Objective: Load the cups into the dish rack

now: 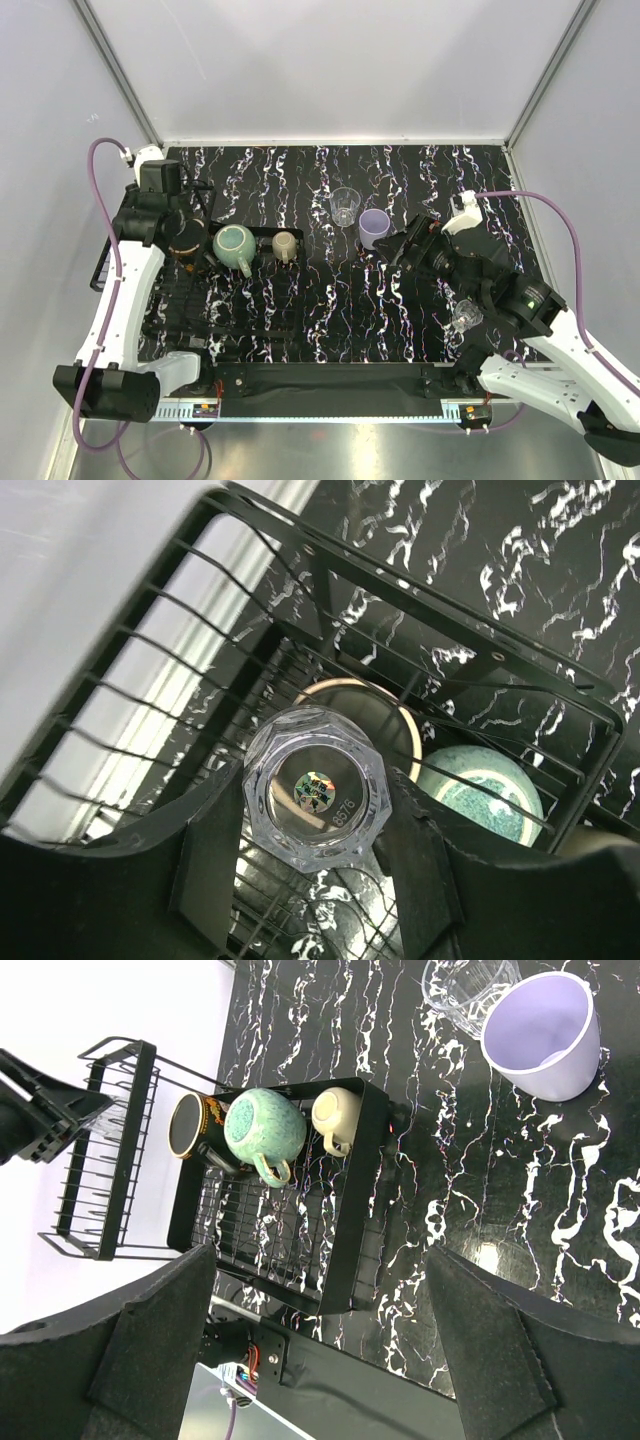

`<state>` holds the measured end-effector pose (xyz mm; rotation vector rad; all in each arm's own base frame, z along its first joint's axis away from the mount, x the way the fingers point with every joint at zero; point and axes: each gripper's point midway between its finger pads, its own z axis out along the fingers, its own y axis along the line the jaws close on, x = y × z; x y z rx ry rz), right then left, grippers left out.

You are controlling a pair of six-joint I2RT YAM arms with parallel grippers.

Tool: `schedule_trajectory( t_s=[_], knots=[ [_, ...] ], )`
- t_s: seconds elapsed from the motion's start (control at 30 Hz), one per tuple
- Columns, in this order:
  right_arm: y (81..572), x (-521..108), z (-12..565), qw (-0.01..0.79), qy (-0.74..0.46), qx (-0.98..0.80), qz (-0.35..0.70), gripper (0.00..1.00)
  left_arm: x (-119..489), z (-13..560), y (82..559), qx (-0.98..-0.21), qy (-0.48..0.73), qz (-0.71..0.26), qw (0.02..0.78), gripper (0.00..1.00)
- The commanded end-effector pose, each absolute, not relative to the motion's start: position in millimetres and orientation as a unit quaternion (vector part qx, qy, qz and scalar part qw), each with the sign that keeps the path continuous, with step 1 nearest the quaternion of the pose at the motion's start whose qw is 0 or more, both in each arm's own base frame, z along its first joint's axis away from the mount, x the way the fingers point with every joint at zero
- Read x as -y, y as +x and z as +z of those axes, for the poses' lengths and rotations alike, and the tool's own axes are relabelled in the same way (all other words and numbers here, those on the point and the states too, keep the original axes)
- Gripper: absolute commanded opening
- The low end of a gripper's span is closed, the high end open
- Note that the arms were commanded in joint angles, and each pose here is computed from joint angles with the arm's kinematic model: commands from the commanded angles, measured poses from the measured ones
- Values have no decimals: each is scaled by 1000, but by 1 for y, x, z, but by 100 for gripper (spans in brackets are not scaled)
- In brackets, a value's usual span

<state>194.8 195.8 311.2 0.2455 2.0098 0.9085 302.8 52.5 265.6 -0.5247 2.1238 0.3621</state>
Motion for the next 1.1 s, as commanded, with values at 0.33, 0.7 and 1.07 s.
schedule_trajectory(
  t_s=[0.33,0.7,1.07],
  knots=[
    [201,-206,309,438,91,-816,365,93,-48,240,318,-857,-232,121,445,49],
    [208,-213,299,430,86,-828,349,93,-50,260,310,-838,-251,113,470,99],
    [223,-200,270,425,124,-853,277,94,-5,335,291,-822,-183,11,540,99]
  ],
)
